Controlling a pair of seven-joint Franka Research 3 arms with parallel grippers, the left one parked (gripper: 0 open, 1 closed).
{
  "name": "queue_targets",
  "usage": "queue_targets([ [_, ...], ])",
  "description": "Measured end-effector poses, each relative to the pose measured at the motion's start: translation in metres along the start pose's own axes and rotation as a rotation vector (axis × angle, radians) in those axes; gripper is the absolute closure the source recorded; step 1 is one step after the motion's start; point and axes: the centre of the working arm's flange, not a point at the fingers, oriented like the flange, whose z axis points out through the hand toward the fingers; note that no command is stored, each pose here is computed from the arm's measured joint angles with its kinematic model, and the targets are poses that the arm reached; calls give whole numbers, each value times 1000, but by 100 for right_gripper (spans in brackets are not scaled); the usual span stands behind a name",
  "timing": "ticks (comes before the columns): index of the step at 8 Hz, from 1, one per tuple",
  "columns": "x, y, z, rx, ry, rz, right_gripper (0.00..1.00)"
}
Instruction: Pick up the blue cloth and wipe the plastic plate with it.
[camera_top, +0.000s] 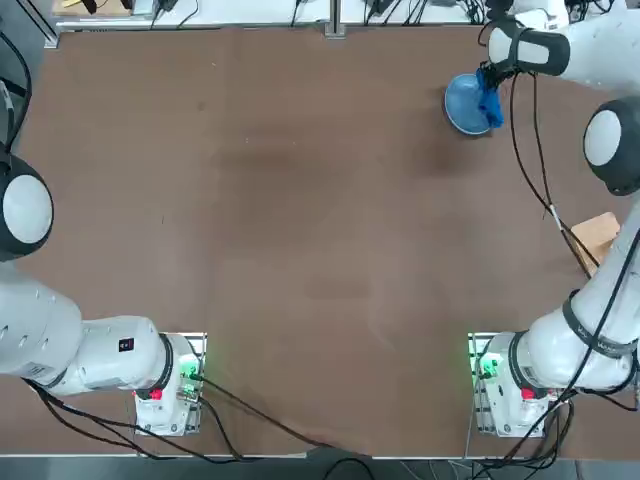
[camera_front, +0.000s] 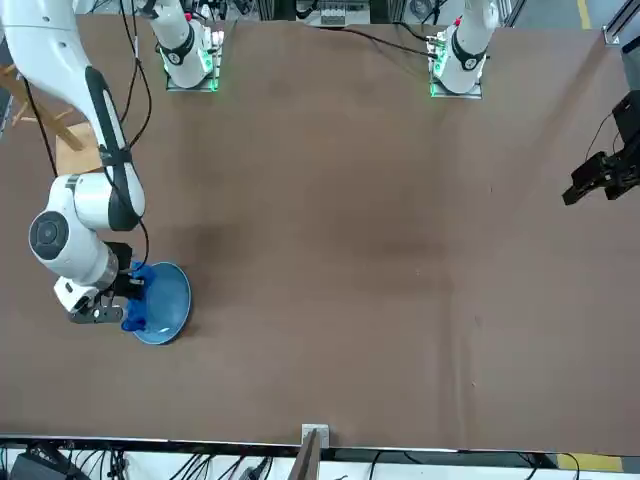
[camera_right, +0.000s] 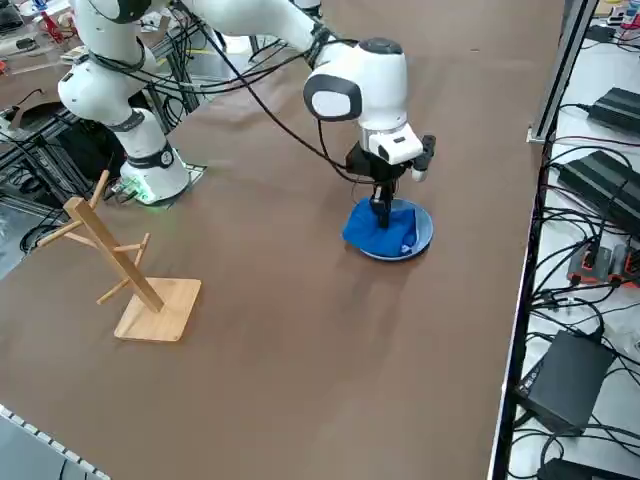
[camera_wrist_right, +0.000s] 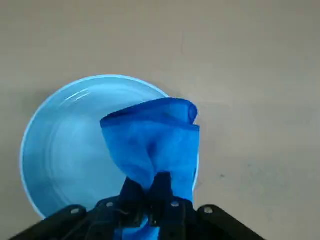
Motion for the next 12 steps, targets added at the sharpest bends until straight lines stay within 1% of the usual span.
queue_targets([
  [2,-2,1,19,4,-14,2,94],
  [4,-2,0,28,7,-14,2,94],
  [12,-2,-6,30,14,-14,0,94],
])
